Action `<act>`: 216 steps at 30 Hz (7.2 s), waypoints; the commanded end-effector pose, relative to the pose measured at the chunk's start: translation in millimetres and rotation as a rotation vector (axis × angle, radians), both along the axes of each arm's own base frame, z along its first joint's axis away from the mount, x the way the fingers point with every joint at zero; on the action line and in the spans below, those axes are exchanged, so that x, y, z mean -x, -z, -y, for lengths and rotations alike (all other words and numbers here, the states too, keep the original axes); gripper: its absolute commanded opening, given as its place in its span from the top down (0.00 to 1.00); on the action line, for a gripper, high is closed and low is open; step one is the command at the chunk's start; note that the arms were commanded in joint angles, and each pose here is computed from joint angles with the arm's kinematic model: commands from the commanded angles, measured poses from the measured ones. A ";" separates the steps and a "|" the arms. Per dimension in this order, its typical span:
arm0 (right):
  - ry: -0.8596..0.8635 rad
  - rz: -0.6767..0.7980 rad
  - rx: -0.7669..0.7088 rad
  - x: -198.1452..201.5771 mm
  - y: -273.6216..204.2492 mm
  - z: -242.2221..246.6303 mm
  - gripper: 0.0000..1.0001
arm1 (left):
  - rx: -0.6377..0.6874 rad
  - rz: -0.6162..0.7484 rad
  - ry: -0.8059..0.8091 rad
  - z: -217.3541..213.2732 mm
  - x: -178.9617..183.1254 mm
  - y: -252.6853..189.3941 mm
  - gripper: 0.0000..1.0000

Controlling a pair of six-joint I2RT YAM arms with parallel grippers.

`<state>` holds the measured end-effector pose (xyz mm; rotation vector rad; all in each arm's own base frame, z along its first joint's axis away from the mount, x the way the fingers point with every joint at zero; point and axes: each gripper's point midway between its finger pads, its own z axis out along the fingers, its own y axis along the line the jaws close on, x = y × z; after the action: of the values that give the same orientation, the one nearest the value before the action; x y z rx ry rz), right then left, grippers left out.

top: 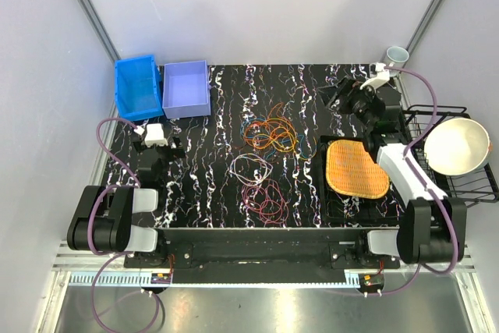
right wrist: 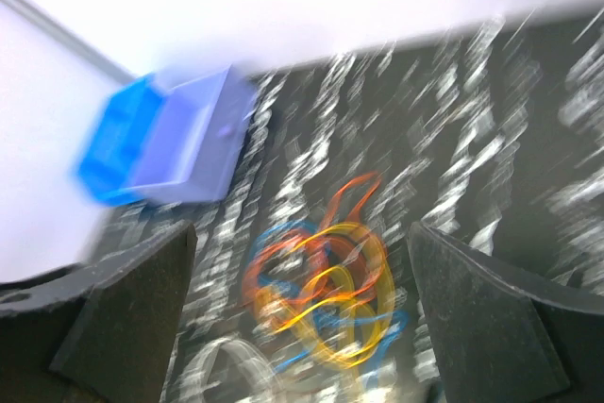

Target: Untangle the cables

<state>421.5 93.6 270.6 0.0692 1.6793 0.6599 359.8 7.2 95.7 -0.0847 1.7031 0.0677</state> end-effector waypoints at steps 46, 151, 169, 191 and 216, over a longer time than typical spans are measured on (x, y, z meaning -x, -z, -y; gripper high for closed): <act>-0.182 -0.549 0.019 22.3 111.1 -121.3 0.01 | 0.633 -0.607 0.178 218.7 23.8 -26.4 0.13; -1.014 0.161 -0.106 107.6 -42.8 -266.4 0.00 | 0.468 -0.277 0.730 271.6 58.9 -272.5 1.00; -0.857 0.195 -0.018 101.0 -48.9 -247.3 0.00 | 0.445 -0.280 0.703 266.1 57.5 -272.4 1.00; -0.959 0.149 -0.060 85.6 -29.0 -276.1 0.19 | 0.462 -0.287 0.735 273.6 58.0 -273.4 1.00; -0.920 0.141 -0.205 93.6 -30.8 -278.8 0.36 | 0.545 -0.236 0.532 250.8 39.1 -266.7 1.00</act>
<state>329.2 372.0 280.7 -0.6519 1.5291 1.4810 316.8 -252.8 341.2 0.0526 1.9714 -0.8132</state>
